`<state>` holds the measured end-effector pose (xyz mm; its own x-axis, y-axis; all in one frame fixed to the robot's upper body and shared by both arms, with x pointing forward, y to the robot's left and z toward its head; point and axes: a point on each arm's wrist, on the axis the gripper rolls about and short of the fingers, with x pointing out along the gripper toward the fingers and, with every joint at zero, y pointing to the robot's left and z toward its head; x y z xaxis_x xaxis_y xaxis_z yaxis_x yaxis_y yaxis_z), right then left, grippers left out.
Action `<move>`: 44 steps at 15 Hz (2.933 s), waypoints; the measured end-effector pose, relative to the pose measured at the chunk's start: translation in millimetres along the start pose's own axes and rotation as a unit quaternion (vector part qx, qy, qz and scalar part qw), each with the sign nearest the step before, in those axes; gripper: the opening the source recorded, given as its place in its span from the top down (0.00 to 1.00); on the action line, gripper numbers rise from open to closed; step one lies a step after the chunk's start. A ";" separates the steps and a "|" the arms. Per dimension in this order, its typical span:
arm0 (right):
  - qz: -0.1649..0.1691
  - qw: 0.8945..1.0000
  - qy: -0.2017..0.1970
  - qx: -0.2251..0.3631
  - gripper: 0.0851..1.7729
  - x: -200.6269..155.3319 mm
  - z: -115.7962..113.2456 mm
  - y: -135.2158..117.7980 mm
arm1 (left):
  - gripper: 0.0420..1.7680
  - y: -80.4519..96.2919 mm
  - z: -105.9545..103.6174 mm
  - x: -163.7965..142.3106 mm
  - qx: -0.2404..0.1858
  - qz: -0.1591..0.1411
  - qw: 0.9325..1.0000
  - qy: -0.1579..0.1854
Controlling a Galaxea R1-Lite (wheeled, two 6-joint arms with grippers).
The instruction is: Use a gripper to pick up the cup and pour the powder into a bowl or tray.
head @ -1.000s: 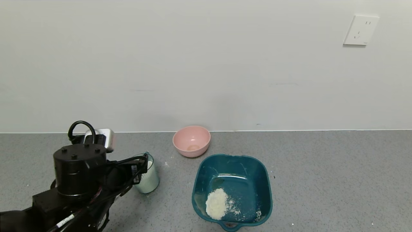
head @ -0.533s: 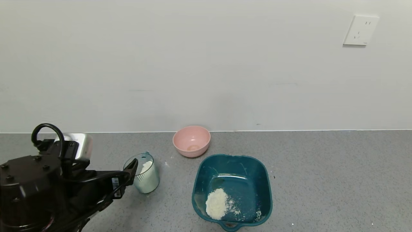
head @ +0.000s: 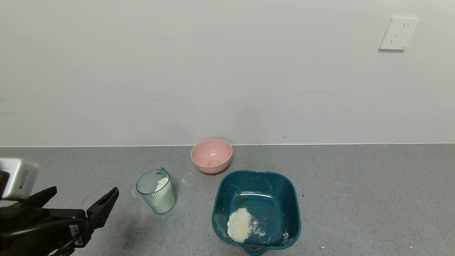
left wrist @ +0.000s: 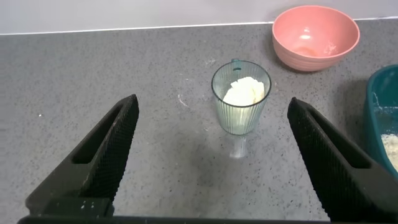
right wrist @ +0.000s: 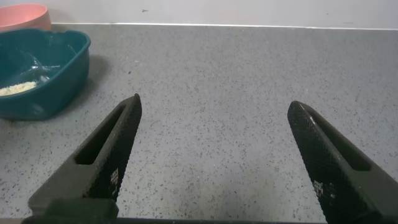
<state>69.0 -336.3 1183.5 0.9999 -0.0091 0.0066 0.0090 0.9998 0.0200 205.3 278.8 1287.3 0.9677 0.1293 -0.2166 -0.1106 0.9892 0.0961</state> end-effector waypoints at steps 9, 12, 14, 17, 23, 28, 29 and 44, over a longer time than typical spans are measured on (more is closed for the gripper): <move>0.000 1.000 0.000 0.000 0.04 0.0 0.0 0.0 | 0.03 39.9 -5.3 -42.3 -0.029 0.017 0.999 -0.028; 0.000 1.000 0.000 0.000 0.04 0.0 0.0 0.0 | 0.03 49.9 -13.2 -46.6 -0.034 -0.015 0.999 -0.027; 0.000 1.000 0.000 0.000 0.04 0.0 0.0 0.0 | 0.03 56.6 -22.3 -55.8 -0.027 -0.026 0.999 -0.024; 0.000 1.000 0.000 0.000 0.04 0.0 0.0 0.0 | 0.03 63.0 -35.4 -73.0 -0.025 -0.032 0.999 -0.015; 0.000 1.000 0.000 0.000 0.04 0.0 0.0 0.0 | 0.03 66.0 -63.0 -113.3 -0.013 -0.061 0.997 -0.036; 0.000 1.000 0.000 0.000 0.04 0.0 0.0 0.0 | 0.03 66.4 -80.7 -129.3 -0.004 -0.055 0.996 -0.068; 0.000 1.000 0.000 0.000 0.04 0.0 0.0 0.0 | 0.03 66.3 -85.1 -131.2 0.000 -0.055 0.996 -0.076; 0.000 1.000 0.000 0.000 0.04 0.0 0.0 0.0 | 0.03 59.6 -129.6 -105.7 0.028 -0.059 0.989 -0.131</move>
<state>69.0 -336.3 1183.6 0.9999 -0.0091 0.0074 0.0090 0.9998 0.0196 67.1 333.0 1190.0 0.9994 -0.0155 0.0294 0.0113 0.9901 0.1398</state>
